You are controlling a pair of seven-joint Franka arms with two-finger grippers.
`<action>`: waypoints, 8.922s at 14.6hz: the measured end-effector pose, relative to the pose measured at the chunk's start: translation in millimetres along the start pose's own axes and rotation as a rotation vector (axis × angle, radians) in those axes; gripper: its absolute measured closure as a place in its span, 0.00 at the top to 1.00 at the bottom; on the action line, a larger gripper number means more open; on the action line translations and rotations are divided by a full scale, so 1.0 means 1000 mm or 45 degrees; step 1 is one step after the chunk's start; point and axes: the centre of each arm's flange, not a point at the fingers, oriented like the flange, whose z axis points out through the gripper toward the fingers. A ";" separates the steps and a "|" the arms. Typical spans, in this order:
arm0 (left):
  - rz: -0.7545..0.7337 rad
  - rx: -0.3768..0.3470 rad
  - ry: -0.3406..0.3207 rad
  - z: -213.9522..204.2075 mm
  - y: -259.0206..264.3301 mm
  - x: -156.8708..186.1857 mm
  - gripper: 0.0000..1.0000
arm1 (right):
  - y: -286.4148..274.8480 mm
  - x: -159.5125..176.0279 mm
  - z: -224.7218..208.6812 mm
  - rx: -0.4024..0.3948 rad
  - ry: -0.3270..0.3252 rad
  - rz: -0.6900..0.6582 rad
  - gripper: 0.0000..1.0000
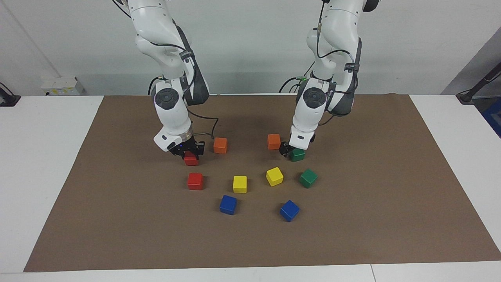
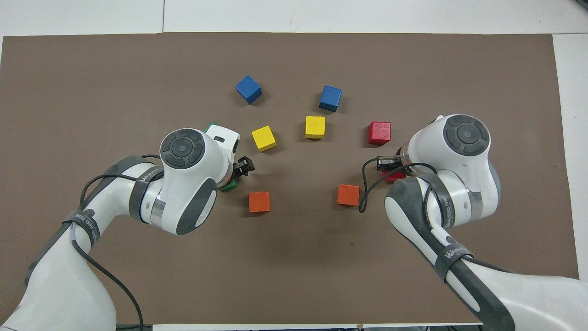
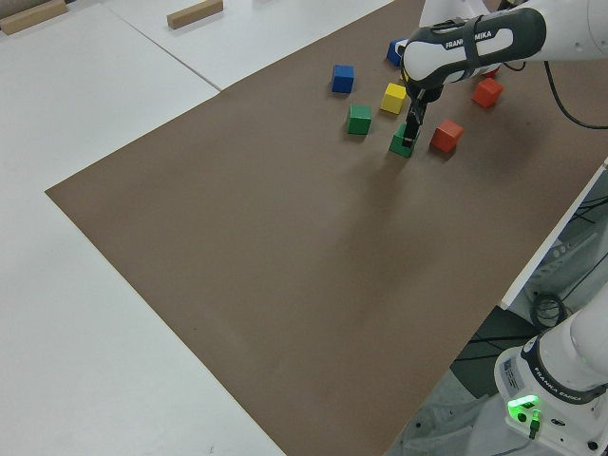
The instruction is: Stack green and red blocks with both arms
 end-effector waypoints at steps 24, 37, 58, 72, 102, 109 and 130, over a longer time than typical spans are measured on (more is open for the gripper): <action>0.385 -0.008 -0.054 -0.059 -0.213 0.155 0.56 | 0.165 0.065 0.008 0.002 0.123 -0.145 0.54; 0.580 0.049 -0.077 -0.017 -0.243 0.197 0.56 | 0.171 0.063 0.020 0.004 0.099 -0.131 0.54; 0.370 0.003 -0.051 -0.032 -0.238 0.197 1.00 | 0.013 0.066 -0.106 0.025 0.054 -0.100 1.00; -0.437 -0.060 -0.011 -0.066 -0.018 0.133 1.00 | -0.034 0.091 -0.011 0.027 0.054 -0.031 1.00; -0.274 0.074 -0.023 -0.031 -0.022 0.129 0.55 | 0.040 0.091 -0.045 -0.040 0.017 -0.094 0.55; 0.215 0.079 -0.134 -0.103 -0.182 0.180 0.55 | 0.139 0.070 -0.101 -0.048 0.032 -0.259 0.55; 0.519 0.037 -0.165 -0.055 -0.248 0.191 0.55 | 0.165 0.060 -0.046 -0.008 0.039 -0.212 0.55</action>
